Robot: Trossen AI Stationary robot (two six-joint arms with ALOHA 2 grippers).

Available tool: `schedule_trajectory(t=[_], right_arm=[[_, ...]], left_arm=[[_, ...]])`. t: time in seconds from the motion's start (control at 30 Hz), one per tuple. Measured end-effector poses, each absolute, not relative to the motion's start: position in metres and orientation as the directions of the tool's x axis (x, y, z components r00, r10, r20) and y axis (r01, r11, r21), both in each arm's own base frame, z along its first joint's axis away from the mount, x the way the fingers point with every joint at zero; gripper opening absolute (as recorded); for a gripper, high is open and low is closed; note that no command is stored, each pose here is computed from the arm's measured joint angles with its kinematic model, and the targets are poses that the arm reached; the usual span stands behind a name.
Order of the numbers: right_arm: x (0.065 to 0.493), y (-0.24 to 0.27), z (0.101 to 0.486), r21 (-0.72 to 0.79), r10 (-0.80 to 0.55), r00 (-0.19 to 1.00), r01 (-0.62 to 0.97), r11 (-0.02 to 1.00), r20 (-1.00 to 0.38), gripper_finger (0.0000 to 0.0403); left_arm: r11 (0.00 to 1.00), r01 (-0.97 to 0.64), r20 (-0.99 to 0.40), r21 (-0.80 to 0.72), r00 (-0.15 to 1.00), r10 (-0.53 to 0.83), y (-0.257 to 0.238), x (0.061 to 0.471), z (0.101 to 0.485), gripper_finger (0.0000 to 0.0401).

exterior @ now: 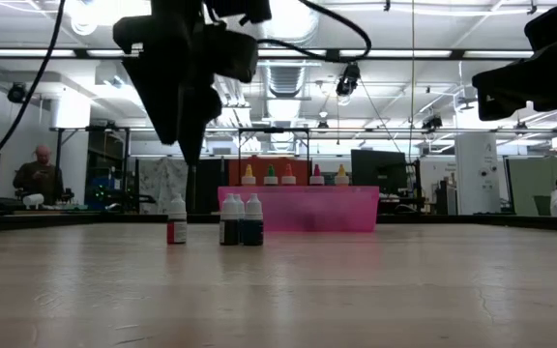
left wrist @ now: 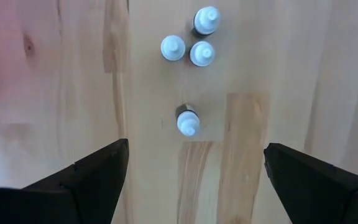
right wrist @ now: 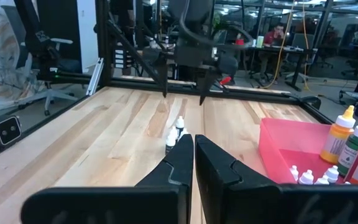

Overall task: Pick & Place food coloring
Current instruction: Put the small red food coloring bottle into the pink bin

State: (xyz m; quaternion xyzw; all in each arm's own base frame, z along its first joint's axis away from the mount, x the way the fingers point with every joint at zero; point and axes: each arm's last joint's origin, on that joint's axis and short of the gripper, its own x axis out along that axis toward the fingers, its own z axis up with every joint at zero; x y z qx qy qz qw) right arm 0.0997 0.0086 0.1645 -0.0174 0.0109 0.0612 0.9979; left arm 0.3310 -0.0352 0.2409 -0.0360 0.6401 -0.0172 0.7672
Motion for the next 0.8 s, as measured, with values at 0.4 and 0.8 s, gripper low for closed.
schedule_trajectory(t=[0.4, 0.8], right_arm=[[0.1, 0.009, 0.164, -0.033, 0.121, 0.992, -0.122, 0.992, -0.024, 0.0008], [0.1, 0.009, 0.164, -0.033, 0.122, 0.992, -0.122, 0.992, -0.024, 0.0008]], left_arm=[[0.997, -0.017, -0.991, -0.069, 0.118, -0.066, -0.036, 0.343, 0.214, 0.0344], [0.998, -0.023, -0.992, -0.059, 0.117, -0.056, -0.036, 0.341, 0.189, 0.0344]])
